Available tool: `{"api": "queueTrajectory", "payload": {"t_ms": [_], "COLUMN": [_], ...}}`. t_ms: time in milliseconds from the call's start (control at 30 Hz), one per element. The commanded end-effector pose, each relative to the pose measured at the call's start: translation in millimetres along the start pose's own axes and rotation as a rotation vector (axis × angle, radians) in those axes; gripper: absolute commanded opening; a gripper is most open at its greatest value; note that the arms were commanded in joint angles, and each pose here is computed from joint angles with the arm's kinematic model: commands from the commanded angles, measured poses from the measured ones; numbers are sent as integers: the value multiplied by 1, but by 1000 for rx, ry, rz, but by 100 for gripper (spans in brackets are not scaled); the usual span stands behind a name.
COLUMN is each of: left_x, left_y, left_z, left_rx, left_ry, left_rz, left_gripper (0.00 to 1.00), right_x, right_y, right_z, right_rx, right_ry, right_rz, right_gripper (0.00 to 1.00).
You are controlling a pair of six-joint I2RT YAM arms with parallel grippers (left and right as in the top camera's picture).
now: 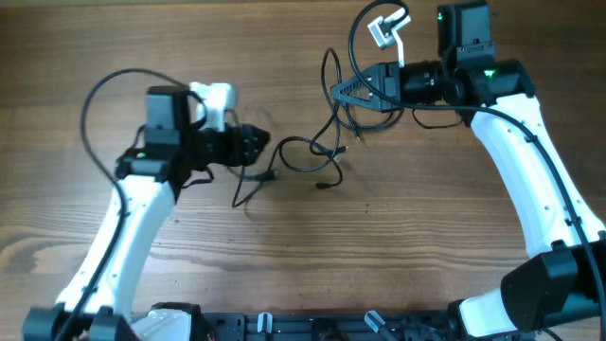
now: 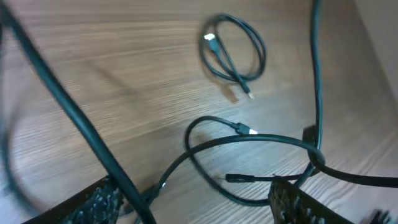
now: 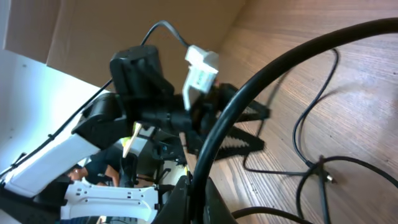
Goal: Untangle cables
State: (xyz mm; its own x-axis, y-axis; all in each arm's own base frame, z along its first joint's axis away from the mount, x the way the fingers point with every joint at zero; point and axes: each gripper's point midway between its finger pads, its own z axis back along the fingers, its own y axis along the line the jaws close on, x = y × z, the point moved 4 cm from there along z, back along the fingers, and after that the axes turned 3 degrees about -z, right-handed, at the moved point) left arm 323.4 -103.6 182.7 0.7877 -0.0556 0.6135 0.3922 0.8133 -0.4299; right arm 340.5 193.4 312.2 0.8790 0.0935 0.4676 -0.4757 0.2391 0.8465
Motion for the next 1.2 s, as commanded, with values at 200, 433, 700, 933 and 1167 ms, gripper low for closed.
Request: {"api": "queueTrajectory", "payload": {"t_ms": [200, 433, 700, 933, 1167], "left_x": [-11, -15, -17, -23, -13], "left_y": [-9, -24, -31, -36, -11], "left_z": [-46, -69, -99, -118, -126], "left_rx": [-148, -239, -198, -182, -39], "left_ry": [69, 79, 69, 79, 43], "left_rz": [-171, -215, -333, -369, -282], "left_gripper": [80, 82, 86, 79, 4], "right_x": [-1, -1, -3, -6, -5], "right_y": [6, 6, 14, 28, 30], "right_z": [3, 2, 2, 3, 5], "right_rx": [-38, -36, 26, 128, 147], "right_ry": [-5, -3, 12, 34, 34], "right_rz": [25, 17, 17, 17, 17], "right_gripper": [4, 4, 4, 4, 4]}}
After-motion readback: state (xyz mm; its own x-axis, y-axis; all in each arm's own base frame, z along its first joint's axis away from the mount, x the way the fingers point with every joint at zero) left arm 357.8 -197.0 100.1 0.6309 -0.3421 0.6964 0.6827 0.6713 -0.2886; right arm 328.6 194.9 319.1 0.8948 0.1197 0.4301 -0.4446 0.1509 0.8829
